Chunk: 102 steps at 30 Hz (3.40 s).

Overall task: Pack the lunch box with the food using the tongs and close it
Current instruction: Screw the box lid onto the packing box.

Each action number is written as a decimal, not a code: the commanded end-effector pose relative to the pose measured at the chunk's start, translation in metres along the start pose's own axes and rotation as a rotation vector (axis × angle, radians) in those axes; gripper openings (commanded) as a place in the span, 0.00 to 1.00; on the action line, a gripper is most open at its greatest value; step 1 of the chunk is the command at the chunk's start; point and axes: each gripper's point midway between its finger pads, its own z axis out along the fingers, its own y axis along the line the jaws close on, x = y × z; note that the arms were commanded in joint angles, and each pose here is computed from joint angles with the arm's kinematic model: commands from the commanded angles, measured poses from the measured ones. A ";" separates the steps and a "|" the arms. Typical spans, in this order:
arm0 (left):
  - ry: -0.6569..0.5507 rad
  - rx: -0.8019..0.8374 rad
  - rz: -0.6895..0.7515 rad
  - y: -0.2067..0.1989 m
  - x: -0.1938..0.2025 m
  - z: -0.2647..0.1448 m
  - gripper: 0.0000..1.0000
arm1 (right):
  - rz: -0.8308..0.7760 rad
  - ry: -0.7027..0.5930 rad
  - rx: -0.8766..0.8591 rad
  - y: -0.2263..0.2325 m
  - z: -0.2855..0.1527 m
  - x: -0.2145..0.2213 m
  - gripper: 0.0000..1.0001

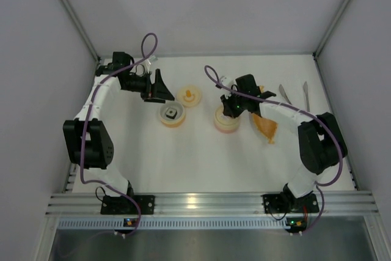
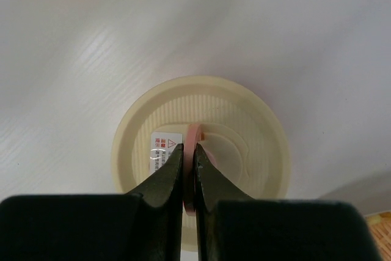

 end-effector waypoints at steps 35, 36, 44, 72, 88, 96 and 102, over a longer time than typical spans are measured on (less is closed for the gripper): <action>-0.041 -0.121 0.145 0.007 0.008 -0.015 0.98 | -0.012 0.039 -0.031 0.021 -0.047 -0.026 0.55; -0.040 -0.123 0.144 0.007 0.009 -0.015 0.98 | -0.016 0.034 -0.028 0.020 -0.048 -0.029 0.54; -0.040 -0.129 0.149 0.008 0.010 -0.016 0.98 | -0.064 0.004 -0.009 0.015 -0.063 -0.047 0.53; -0.033 -0.129 0.146 0.012 0.016 -0.013 0.98 | -0.024 0.107 -0.016 0.015 -0.038 -0.007 0.49; -0.030 -0.133 0.142 0.015 0.017 -0.012 0.98 | 0.007 0.076 0.053 0.005 -0.015 -0.006 0.54; -0.030 -0.135 0.148 0.016 0.017 -0.012 0.98 | -0.013 0.151 0.064 0.016 -0.002 0.014 0.70; -0.026 -0.136 0.146 0.017 0.018 -0.011 0.98 | -0.005 0.221 0.093 0.016 0.008 0.037 0.72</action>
